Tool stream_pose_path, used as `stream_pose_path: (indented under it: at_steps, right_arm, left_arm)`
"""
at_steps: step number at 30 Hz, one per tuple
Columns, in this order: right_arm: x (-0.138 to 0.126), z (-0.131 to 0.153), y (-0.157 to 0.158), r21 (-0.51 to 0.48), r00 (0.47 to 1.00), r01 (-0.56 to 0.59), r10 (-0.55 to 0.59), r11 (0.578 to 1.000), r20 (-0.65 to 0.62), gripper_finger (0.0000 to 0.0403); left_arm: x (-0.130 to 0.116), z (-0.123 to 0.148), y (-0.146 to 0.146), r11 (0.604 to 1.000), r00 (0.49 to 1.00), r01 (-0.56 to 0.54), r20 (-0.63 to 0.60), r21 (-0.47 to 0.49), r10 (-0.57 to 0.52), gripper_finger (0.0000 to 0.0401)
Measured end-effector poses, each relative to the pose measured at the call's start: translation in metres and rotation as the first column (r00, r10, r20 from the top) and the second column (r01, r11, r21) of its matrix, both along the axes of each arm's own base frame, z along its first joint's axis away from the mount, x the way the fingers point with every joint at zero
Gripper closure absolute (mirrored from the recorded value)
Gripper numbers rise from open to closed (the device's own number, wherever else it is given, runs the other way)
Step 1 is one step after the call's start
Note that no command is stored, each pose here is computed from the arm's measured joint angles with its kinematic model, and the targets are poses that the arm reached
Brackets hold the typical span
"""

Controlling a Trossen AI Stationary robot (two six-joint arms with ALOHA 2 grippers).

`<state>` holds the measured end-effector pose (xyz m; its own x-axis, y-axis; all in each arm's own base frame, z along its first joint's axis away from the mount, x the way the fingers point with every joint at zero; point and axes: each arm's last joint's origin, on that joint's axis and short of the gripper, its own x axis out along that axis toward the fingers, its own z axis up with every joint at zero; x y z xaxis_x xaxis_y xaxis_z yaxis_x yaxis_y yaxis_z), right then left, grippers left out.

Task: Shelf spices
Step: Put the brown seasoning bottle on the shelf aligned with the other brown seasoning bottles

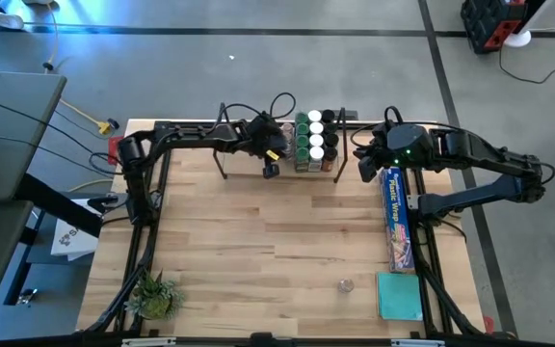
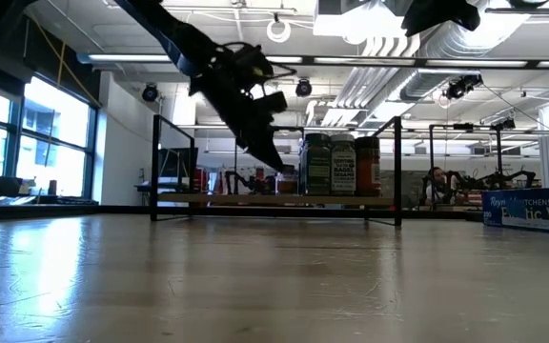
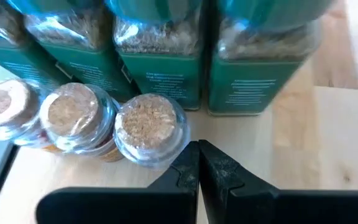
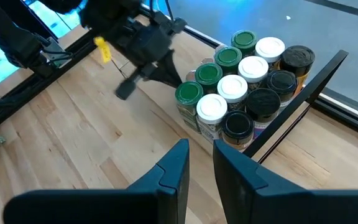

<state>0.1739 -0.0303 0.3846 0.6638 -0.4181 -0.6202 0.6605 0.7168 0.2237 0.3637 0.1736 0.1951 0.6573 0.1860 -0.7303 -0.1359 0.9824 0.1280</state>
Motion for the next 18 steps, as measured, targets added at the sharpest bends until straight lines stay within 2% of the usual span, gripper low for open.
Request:
stream_pose_path:
  at_steps: [6,9,13,18]
  right_arm:
    - [0.000,0.000,0.001,0.015,1.000,-0.019,0.019,1.000,0.002,0.0337]
    - [0.000,0.000,0.001,0.009,0.999,-0.046,0.047,0.999,-0.007,0.0337]
    - [0.000,-0.001,0.002,-0.018,0.992,-0.114,0.113,0.993,-0.049,0.0337]
    - [-0.007,-0.008,0.005,-0.007,0.949,-0.264,0.259,0.964,-0.181,0.0337]
  left_arm:
    - [-0.014,0.041,-0.029,0.999,1.000,-0.026,0.000,-0.035,0.026,0.0400]
    - [-0.020,0.068,-0.054,0.999,0.998,0.021,0.057,-0.043,-0.018,0.0400]
    - [-0.018,0.094,-0.108,0.984,0.978,0.153,0.158,-0.094,-0.137,0.0400]
    - [-0.003,0.094,-0.195,0.955,0.950,0.248,0.233,-0.160,-0.208,0.0400]
